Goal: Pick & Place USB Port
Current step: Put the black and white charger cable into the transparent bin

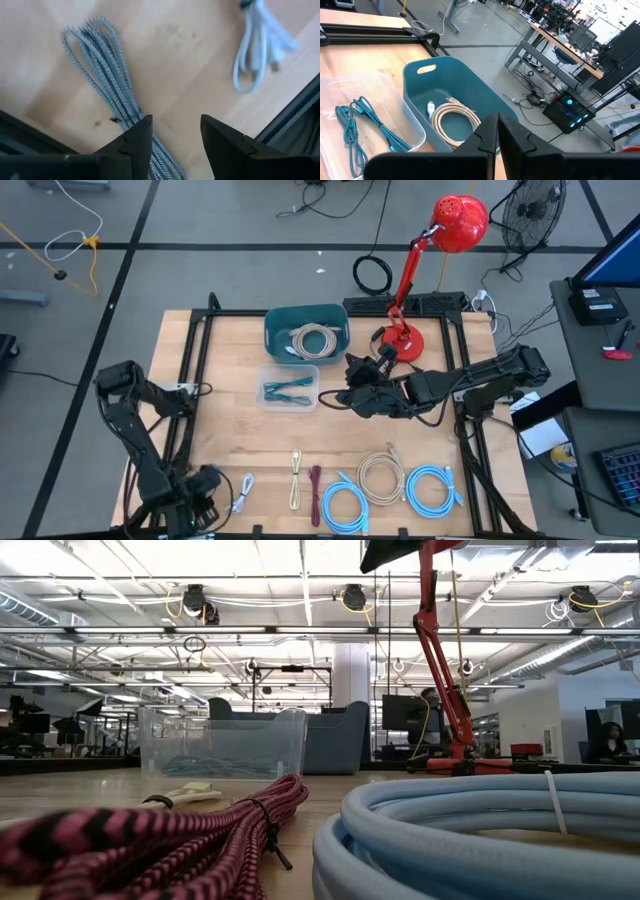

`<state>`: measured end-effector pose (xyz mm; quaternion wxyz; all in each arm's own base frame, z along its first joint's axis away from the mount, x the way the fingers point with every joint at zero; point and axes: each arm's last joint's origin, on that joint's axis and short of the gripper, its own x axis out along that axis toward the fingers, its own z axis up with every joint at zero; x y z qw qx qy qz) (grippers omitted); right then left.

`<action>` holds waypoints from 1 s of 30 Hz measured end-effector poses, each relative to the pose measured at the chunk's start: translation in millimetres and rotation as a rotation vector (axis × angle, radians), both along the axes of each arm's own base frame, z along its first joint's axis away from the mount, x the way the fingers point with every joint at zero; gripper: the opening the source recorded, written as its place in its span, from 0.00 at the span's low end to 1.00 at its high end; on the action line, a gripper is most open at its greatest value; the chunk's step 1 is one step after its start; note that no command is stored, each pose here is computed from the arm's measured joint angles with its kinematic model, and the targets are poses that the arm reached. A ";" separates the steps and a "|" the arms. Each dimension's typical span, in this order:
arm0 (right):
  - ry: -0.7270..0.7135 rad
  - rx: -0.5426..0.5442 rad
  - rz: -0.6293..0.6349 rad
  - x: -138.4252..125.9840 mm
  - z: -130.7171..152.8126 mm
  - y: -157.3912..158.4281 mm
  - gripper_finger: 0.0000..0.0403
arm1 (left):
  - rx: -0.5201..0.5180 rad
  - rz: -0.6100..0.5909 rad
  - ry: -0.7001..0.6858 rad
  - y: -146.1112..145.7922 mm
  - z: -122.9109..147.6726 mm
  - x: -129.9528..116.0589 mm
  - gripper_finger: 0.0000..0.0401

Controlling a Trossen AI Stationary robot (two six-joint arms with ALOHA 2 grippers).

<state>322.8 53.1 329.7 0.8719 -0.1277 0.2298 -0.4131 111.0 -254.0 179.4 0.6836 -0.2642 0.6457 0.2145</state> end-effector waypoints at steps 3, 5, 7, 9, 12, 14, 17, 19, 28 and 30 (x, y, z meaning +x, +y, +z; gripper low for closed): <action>0.000 0.000 0.000 0.0 0.0 0.0 0.02 | 0.065 0.041 0.097 12.6 4.1 -2.5 0.42; 0.001 0.000 0.000 -0.1 -0.1 0.0 0.02 | 0.102 0.067 0.201 18.7 4.8 -6.5 0.42; 0.004 -0.001 0.000 -0.2 -0.3 -0.1 0.02 | 0.128 0.082 0.267 22.7 5.5 -9.4 0.42; 0.004 -0.001 0.000 -0.2 -0.4 -0.1 0.02 | 0.118 0.070 0.262 22.0 5.4 -8.6 0.42; 0.004 -0.001 0.000 -0.2 -0.3 0.0 0.02 | 0.102 0.046 0.181 19.3 4.7 -3.8 0.42; 0.001 0.000 0.000 0.0 -0.1 0.0 0.02 | 0.109 0.043 0.149 19.9 4.6 -1.0 0.42; 0.000 0.000 0.000 0.0 -0.1 0.0 0.02 | 0.117 0.034 0.130 21.2 4.3 1.9 0.42; 0.000 0.000 0.000 0.0 -0.1 0.0 0.02 | 0.111 0.026 0.125 22.3 1.6 3.5 0.42; 0.000 0.000 0.000 0.0 -0.1 0.0 0.02 | 0.021 0.001 0.112 34.5 -35.1 7.5 0.42; 0.000 0.000 0.000 0.0 -0.1 0.0 0.02 | -0.002 -0.005 0.115 36.8 -39.8 7.2 0.42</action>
